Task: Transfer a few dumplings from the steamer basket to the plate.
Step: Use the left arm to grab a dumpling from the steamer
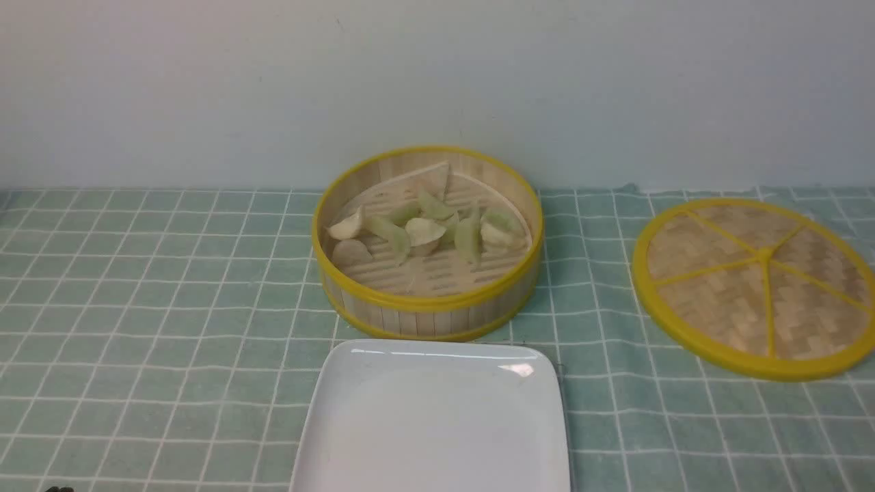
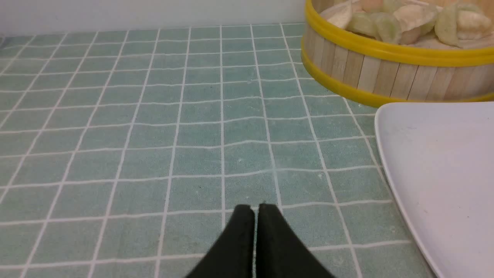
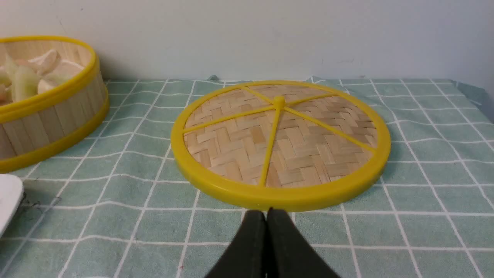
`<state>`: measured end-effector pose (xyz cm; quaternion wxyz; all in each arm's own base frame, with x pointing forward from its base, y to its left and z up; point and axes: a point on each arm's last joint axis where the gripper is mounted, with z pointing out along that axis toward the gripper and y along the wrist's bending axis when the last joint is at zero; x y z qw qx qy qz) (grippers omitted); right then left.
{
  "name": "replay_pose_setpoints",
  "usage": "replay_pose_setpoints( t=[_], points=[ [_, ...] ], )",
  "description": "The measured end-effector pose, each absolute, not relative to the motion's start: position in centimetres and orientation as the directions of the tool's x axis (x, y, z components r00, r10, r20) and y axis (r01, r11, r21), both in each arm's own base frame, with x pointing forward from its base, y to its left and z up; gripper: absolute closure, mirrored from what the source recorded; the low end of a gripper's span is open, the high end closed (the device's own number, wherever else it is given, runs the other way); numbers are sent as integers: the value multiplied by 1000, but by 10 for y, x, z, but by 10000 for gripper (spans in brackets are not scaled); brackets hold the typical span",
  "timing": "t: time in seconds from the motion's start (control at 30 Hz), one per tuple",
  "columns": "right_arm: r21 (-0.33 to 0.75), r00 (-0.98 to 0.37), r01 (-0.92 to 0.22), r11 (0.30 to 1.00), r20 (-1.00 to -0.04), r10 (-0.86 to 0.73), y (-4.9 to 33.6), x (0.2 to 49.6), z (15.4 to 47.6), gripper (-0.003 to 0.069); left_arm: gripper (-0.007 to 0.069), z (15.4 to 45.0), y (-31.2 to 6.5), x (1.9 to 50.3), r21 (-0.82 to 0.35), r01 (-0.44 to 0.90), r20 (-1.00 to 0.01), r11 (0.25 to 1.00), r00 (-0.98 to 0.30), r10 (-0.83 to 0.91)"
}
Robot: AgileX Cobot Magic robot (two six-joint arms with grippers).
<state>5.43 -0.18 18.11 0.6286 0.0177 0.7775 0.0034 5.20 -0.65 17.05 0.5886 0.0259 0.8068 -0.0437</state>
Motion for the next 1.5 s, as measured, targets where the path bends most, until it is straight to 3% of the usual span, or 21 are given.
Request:
replay_pose_setpoints(
  t=[0.7,1.0,1.13,1.17,1.23,1.27,1.3,1.33,1.37,1.4,1.47,1.5],
  points=[
    [28,-209,23,999,-977,32,-2,54,181,672,631,172,-7,53,-56,92,-957,994,-290,-27],
    [28,-209,23,999,-977,32,-2,54,181,672,631,193,-9,56,-407,92,-912,909,-98,-398],
    [37,-199,23,999,-979,41,-2,54,182,672,631,211,1,56,-624,113,-767,773,104,-634],
    [40,-198,23,999,-979,44,-2,55,182,672,631,212,1,56,-631,114,-759,767,114,-641],
    [135,-138,15,991,-981,135,0,56,186,672,631,222,9,53,-702,136,-668,700,215,-712],
    [165,-124,13,986,-978,165,0,56,187,672,631,222,9,53,-705,134,-664,697,219,-714],
    [291,-51,-3,957,-955,291,1,57,194,672,631,235,9,51,-708,161,-646,688,246,-722],
    [309,-41,-5,951,-950,308,1,57,195,672,631,237,9,50,-706,165,-646,689,248,-721],
    [456,35,-33,889,-889,457,1,57,202,672,631,256,7,46,-673,203,-662,712,265,-701],
    [471,43,-36,881,-880,472,1,57,203,672,631,261,6,44,-666,214,-665,715,266,-698],
    [619,120,-76,782,-773,623,-2,56,211,672,631,300,-1,34,-579,262,-735,772,242,-634],
    [641,138,-84,763,-751,646,-3,55,213,672,631,315,-3,31,-557,273,-758,784,220,-614]
  ],
)
